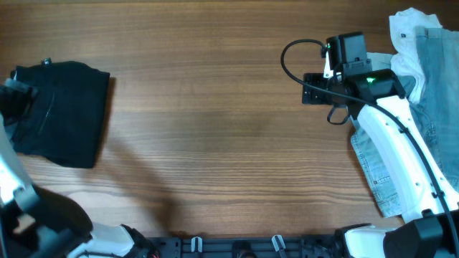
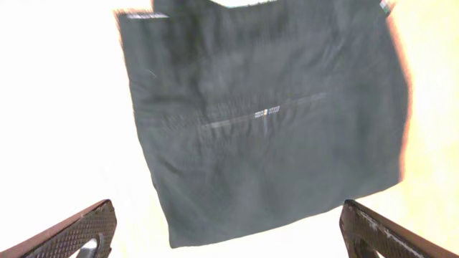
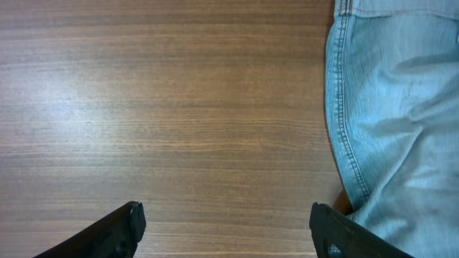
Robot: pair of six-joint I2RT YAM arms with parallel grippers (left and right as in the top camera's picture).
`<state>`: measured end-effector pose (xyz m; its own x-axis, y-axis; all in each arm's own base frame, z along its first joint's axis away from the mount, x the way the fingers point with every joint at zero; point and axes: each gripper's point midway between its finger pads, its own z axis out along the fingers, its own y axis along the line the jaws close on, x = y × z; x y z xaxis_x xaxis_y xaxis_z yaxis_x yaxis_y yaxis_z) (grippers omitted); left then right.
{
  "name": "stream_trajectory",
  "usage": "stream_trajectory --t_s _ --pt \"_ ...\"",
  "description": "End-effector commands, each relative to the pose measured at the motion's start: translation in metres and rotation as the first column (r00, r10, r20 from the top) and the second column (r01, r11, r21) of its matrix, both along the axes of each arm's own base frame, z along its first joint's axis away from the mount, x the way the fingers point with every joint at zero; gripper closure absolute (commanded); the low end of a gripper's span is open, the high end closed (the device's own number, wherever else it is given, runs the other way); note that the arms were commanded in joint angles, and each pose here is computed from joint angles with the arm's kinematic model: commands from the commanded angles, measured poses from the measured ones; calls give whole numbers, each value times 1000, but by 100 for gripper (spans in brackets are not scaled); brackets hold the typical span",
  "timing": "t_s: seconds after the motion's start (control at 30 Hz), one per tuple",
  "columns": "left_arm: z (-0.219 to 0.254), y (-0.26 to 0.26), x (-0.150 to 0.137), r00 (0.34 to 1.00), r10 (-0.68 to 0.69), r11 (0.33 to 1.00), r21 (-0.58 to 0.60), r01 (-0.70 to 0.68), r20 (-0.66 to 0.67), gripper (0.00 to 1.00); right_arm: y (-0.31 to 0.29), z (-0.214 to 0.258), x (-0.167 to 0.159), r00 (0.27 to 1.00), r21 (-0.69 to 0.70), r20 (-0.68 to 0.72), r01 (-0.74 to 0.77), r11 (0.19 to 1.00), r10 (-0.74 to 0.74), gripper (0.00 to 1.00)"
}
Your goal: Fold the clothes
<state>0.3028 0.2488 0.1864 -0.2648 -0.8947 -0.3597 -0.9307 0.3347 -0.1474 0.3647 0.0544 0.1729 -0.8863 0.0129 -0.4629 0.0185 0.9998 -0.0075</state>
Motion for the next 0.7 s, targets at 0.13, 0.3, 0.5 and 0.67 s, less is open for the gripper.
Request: stream_trajectory --t_s 0.13,0.3,0.5,0.67 --pt "24 -70 45 964 -221 972 -49 230 148 0 29 -7 7 997 134 -8 -74 988 76 17" --pt "-12 -223 100 664 -746 663 -44 748 52 0 62 -19 30 987 282 26 -158 946 157 1" --pt "-78 -287 42 418 -866 489 -293 821 -274 0 -7 -47 -5 978 253 -205 17 967 36 0" --pt "-65 -268 -16 445 -805 590 -443 676 -392 0 -32 -44 -57 928 239 -372 114 964 -18 2"
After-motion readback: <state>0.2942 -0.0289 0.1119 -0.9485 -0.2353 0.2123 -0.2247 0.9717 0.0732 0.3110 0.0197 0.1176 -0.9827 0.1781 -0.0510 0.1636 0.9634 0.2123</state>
